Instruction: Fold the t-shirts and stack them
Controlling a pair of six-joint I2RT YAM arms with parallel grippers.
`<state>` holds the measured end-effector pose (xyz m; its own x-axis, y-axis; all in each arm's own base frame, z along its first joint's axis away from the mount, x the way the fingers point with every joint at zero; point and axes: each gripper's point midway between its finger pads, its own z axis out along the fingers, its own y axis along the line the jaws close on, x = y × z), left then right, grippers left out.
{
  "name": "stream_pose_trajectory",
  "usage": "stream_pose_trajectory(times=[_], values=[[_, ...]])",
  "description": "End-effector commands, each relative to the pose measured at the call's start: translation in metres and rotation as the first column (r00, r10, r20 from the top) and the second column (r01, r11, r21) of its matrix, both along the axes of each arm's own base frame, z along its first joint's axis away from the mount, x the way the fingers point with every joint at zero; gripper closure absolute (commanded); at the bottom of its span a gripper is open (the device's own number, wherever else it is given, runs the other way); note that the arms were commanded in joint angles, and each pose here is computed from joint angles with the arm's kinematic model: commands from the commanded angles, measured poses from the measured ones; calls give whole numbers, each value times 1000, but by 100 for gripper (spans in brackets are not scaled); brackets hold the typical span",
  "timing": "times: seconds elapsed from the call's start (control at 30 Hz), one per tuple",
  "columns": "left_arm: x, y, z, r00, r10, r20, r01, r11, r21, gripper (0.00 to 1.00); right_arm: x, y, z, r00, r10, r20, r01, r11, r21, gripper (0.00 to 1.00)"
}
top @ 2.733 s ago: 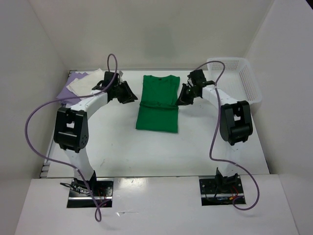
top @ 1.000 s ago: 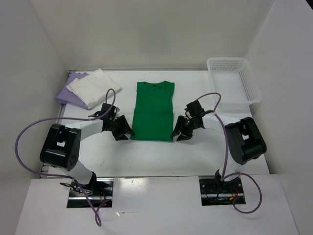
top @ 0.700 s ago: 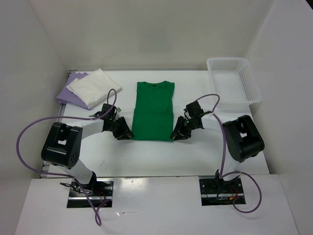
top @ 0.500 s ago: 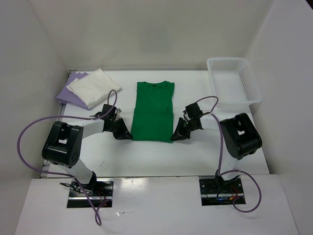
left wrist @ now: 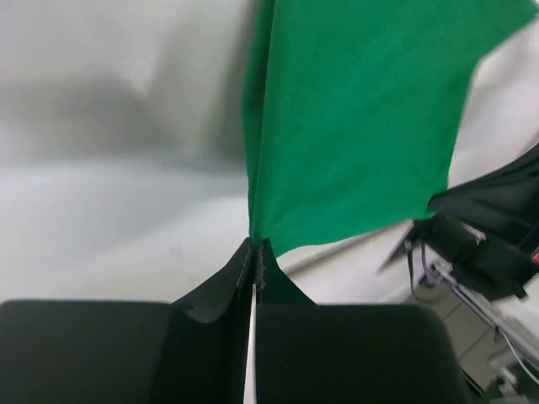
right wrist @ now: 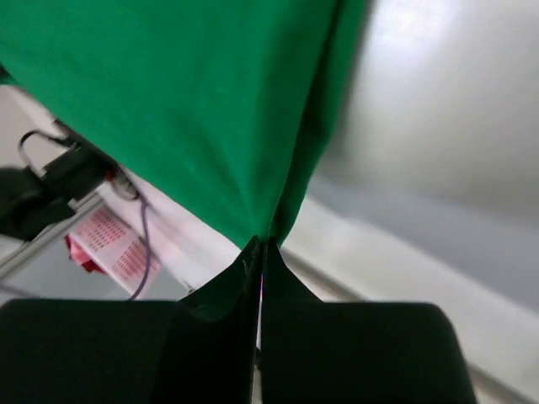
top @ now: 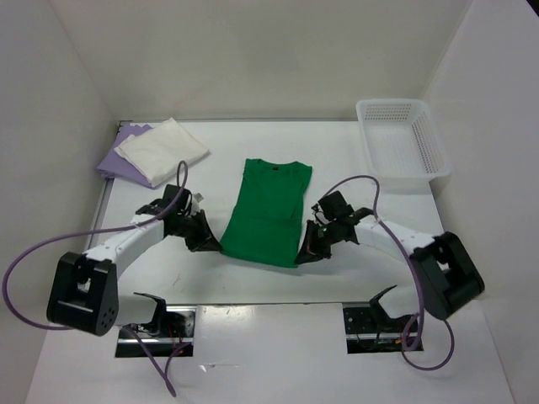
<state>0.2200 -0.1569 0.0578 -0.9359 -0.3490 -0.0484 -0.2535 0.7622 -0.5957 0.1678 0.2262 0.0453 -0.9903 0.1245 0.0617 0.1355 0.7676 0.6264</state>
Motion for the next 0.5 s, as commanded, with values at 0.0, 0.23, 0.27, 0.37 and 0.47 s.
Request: stream_pose_trajectory(times=[0.0,0.23,0.27,0.37,0.47], values=[[-22,0,43,998,-51,-28,51,998,-23,99,-19,-6,35,1000,1,-22,-1,1000,17,100],[69,-17,103,987,30,158,-7,990,-144,100,105,-24,101,970,-149,194,128,985,117,100],[95,-24,133,970,37,239,7,984,-177,100,122,-25,105,961,-138,240,112,987,118,100],[173,-34,169,925,76,373,-2,981,-193,100,182,-32,112,933,-160,321,134,986,100,100],[228,-35,131,937,102,334,-58,988,-141,99,234,-47,95,924,-193,331,176,981,80,100]])
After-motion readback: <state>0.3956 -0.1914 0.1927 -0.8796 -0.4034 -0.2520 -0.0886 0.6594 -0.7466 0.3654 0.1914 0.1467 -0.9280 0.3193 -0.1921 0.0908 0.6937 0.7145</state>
